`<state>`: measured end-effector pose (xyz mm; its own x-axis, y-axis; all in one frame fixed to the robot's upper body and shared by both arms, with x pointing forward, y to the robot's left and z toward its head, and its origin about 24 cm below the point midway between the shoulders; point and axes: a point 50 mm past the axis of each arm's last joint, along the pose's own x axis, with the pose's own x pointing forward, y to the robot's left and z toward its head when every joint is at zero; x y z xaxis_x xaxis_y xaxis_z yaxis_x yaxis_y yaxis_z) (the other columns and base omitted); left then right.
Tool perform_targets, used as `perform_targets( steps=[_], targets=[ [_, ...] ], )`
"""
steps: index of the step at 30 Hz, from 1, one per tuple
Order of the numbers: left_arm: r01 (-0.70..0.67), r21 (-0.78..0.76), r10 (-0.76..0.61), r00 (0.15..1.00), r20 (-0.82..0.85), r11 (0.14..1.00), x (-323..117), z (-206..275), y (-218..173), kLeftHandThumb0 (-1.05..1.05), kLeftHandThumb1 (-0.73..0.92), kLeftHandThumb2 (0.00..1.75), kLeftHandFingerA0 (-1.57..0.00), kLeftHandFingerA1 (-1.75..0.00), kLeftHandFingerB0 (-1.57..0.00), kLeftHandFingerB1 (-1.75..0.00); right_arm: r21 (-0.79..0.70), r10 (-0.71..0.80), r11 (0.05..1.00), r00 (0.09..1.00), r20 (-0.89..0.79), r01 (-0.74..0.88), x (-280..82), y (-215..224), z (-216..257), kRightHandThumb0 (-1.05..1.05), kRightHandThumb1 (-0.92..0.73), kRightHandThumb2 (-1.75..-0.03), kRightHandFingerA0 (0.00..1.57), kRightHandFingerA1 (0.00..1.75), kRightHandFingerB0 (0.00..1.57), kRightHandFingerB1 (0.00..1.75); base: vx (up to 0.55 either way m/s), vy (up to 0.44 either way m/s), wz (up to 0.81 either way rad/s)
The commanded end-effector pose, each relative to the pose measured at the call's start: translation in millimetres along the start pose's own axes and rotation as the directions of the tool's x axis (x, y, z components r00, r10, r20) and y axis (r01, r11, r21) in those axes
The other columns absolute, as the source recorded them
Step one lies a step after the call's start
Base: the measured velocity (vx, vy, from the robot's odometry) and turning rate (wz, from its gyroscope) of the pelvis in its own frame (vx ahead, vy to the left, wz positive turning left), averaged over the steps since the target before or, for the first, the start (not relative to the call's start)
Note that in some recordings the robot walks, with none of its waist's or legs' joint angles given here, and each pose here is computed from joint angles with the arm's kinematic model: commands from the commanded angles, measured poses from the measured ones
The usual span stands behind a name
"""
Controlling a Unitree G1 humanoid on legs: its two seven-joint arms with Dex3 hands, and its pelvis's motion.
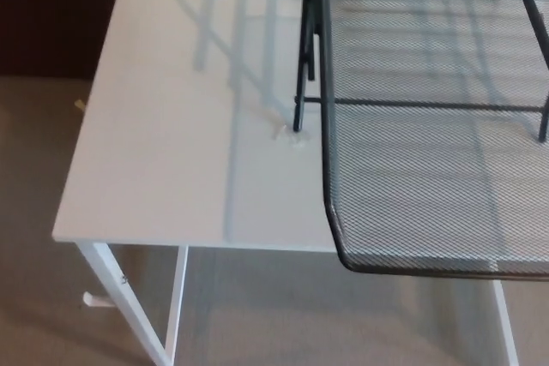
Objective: The robot walk towards a table in front and then pushes a layer of a file tray back to its original position using its right hand
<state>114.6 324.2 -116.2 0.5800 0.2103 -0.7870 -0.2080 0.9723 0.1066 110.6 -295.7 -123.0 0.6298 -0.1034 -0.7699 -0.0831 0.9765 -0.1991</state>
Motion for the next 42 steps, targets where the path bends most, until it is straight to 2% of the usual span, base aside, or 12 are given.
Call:
perform_targets(
  steps=[1, 8, 12, 16, 20, 24, 25, 26, 28, 29, 35, 42],
  targets=[
    [-0.010, 0.003, 0.010, 1.000, -0.017, 1.000, -5, -8, 7, -0.17, 0.24, 0.93, -0.62, -0.82, -0.28, -0.64, -0.022, -0.013, 1.000, 1.000, -0.026, 0.012, -4, -3, -7, -0.31, -0.57, -0.64, 0.33, 0.61, 0.09, 0.38, 0.02, 0.018, 0.14],
    [-0.020, -0.003, 0.020, 0.999, -0.040, 1.000, -9, -17, 10, -0.15, 0.24, 0.93, -0.67, -0.86, -0.29, -0.64, -0.044, -0.006, 0.999, 0.999, -0.046, 0.004, -8, 0, -16, -0.34, -0.56, -0.64, 0.32, 0.56, 0.10, 0.37, -0.01, -0.084, 0.03],
    [-0.007, 0.002, 0.007, 0.998, -0.057, 1.000, -12, -24, 10, -0.16, 0.23, 0.90, -0.56, -0.85, -0.28, -0.66, -0.048, -0.012, 0.999, 0.998, -0.061, 0.009, -11, 0, -22, -0.31, -0.58, -0.64, 0.32, 0.58, 0.09, 0.37, 0.00, -0.153, 0.00],
    [0.010, 0.020, -0.009, 0.998, -0.065, 1.000, -14, -28, 11, -0.19, 0.25, 0.87, -0.55, -0.84, -0.29, -0.66, -0.037, -0.003, 0.999, 0.998, -0.062, 0.001, -13, 0, -25, -0.28, -0.59, -0.65, 0.33, 0.59, 0.08, 0.37, 0.01, -0.019, -0.02],
    [0.002, 0.005, -0.002, 0.997, -0.073, 1.000, -15, -31, 11, -0.17, 0.19, 0.91, -0.71, -0.87, -0.31, -0.65, 0.006, -0.002, 1.000, 0.997, -0.071, 0.003, -14, 1, -27, -0.30, -0.57, -0.63, 0.30, 0.57, 0.10, 0.37, 0.02, 0.101, -0.10],
    [0.009, 0.010, -0.008, 0.997, -0.078, 1.000, -14, -30, 10, -0.16, 0.22, 0.87, -0.58, -0.91, -0.28, -0.66, -0.017, -0.008, 1.000, 0.997, -0.075, 0.007, -13, 1, -27, -0.31, -0.57, -0.63, 0.31, 0.57, 0.10, 0.37, 0.05, 0.195, 0.05],
    [0.006, 0.013, -0.005, 0.997, -0.080, 1.000, -14, -30, 10, -0.17, 0.22, 0.88, -0.59, -0.91, -0.29, -0.66, -0.024, -0.009, 1.000, 0.997, -0.070, 0.007, -13, 1, -27, -0.30, -0.57, -0.64, 0.32, 0.57, 0.10, 0.37, -0.01, 0.152, 0.15],
    [0.004, 0.003, -0.003, 0.997, -0.076, 1.000, -14, -30, 10, -0.13, 0.19, 0.91, -0.72, -0.88, -0.31, -0.65, -0.030, -0.008, 1.000, 0.998, -0.070, 0.006, -13, 1, -27, -0.30, -0.58, -0.64, 0.33, 0.58, 0.10, 0.38, -0.01, 0.129, 0.09],
    [0.000, -0.002, 0.000, 0.997, -0.074, 1.000, -14, -29, 11, -0.15, 0.20, 0.88, -0.64, -0.94, -0.31, -0.67, -0.029, -0.005, 1.000, 0.998, -0.065, 0.003, -12, 2, -25, -0.30, -0.58, -0.64, 0.32, 0.59, 0.10, 0.38, 0.04, 0.056, 0.01],
    [0.004, 0.010, -0.003, 0.997, -0.073, 1.000, -14, -28, 10, -0.14, 0.20, 0.92, -0.64, -0.83, -0.29, -0.64, -0.024, -0.004, 1.000, 0.998, -0.062, 0.002, -12, 1, -24, -0.29, -0.58, -0.64, 0.32, 0.58, 0.09, 0.37, 0.05, 0.025, 0.12],
    [0.007, 0.017, -0.006, 0.998, -0.057, 1.000, -13, -26, 10, -0.20, 0.24, 0.86, -0.59, -0.89, -0.31, -0.66, -0.053, 0.000, 0.999, 0.998, -0.059, -0.003, -10, 1, -21, -0.33, -0.59, -0.64, 0.31, 0.57, 0.08, 0.36, -0.02, -0.061, 0.05],
    [0.008, 0.016, -0.007, 0.999, -0.053, 1.000, -11, -22, 10, -0.15, 0.21, 0.92, -0.60, -0.79, -0.29, -0.64, -0.050, -0.014, 0.999, 0.999, -0.049, 0.012, -8, 1, -16, -0.31, -0.58, -0.64, 0.32, 0.59, 0.10, 0.37, 0.00, -0.026, 0.01]
  ],
)
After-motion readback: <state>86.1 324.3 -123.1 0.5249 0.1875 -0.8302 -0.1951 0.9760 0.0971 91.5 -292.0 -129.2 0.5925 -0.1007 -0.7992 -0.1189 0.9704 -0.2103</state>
